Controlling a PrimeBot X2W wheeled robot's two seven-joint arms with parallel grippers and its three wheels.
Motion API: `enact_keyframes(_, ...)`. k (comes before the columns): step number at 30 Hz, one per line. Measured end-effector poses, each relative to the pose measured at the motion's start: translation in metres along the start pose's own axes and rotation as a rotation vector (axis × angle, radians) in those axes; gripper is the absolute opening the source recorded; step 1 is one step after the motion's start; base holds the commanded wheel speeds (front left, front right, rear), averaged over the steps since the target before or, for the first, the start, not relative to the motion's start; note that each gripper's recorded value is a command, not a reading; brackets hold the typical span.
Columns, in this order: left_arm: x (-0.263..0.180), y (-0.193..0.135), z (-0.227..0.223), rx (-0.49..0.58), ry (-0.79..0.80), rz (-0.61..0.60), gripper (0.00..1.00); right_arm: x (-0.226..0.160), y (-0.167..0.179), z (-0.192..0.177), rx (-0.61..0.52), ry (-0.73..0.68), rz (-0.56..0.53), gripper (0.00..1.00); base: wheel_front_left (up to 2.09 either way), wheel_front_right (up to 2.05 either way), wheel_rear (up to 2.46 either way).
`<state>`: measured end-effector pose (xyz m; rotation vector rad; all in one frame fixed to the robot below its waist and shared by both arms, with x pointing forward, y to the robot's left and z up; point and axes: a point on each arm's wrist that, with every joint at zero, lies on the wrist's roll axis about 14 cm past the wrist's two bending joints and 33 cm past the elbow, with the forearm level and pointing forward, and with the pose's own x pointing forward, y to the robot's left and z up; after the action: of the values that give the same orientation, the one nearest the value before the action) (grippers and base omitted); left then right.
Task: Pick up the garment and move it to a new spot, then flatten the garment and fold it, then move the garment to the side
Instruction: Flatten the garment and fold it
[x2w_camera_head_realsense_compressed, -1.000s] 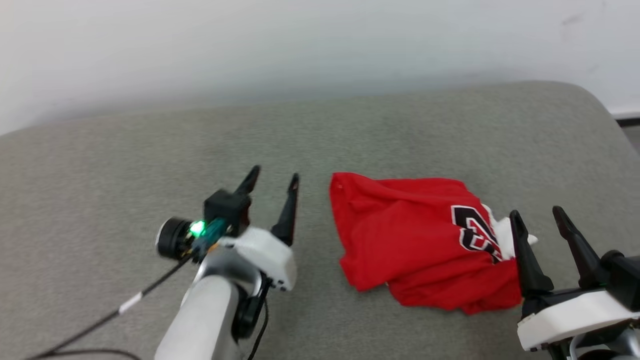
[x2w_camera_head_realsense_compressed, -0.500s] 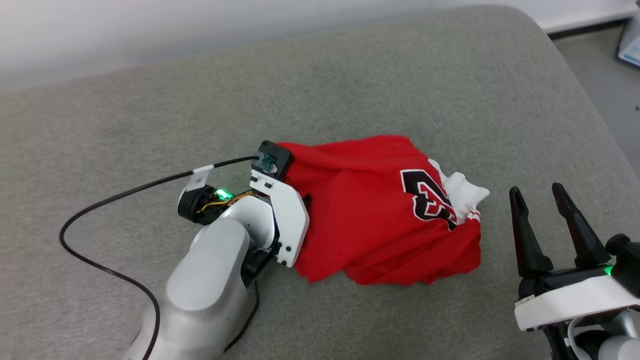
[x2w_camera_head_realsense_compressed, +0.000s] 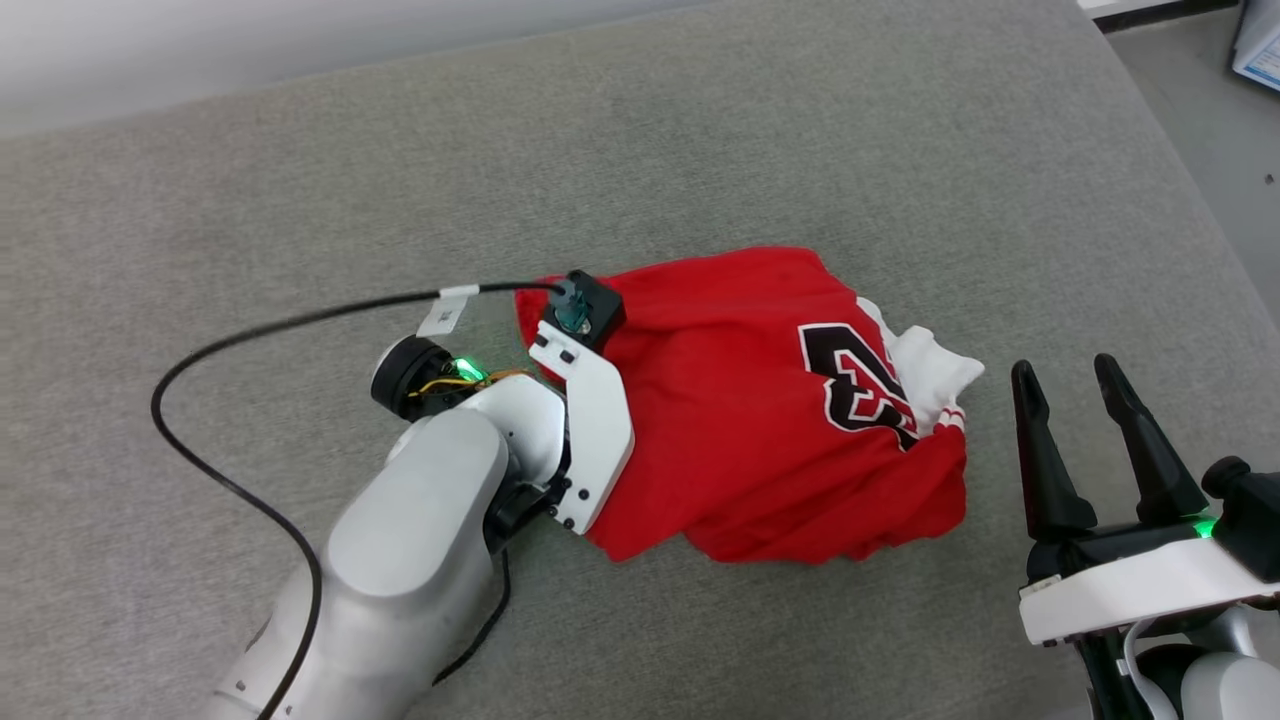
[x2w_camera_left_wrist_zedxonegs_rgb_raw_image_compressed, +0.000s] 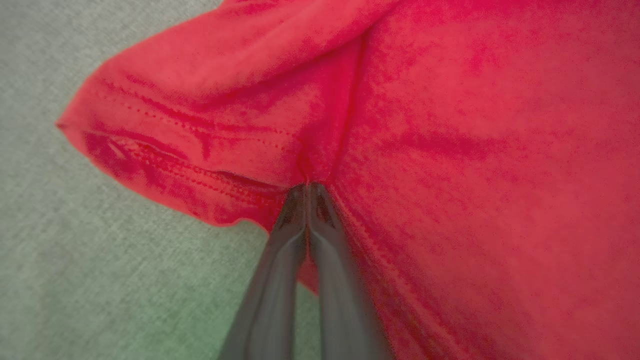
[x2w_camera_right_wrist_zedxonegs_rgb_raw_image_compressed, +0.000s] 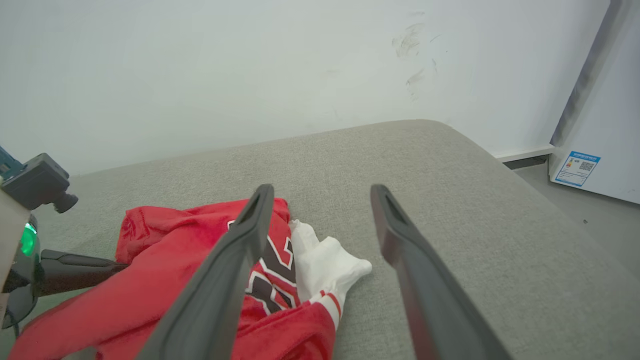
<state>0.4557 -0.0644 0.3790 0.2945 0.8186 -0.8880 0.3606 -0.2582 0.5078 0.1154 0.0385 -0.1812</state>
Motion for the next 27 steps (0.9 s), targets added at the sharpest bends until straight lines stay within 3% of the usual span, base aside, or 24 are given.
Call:
enact_keyframes(7,-0.043,0.025,0.038,0.016,-0.255,0.117,0.0,0.008,0.014,0.01,-0.011,-0.036,0.046,1.0,0.0,0.0,0.0)
enact_keyframes(13,-0.099,0.04,0.03,-0.03,-0.387,0.244,0.0,0.013,0.035,0.02,-0.01,-0.063,0.113,1.0,0.0,0.0,0.0)
enact_keyframes(19,-0.142,0.039,-0.034,-0.182,-0.359,0.359,0.0,0.016,0.054,0.026,-0.009,-0.073,0.173,1.0,0.0,0.0,0.0)
enact_keyframes(27,-0.161,-0.005,-0.148,-0.491,-0.13,0.377,0.0,0.015,0.074,0.031,-0.003,-0.08,0.232,1.0,0.0,0.0,0.0)
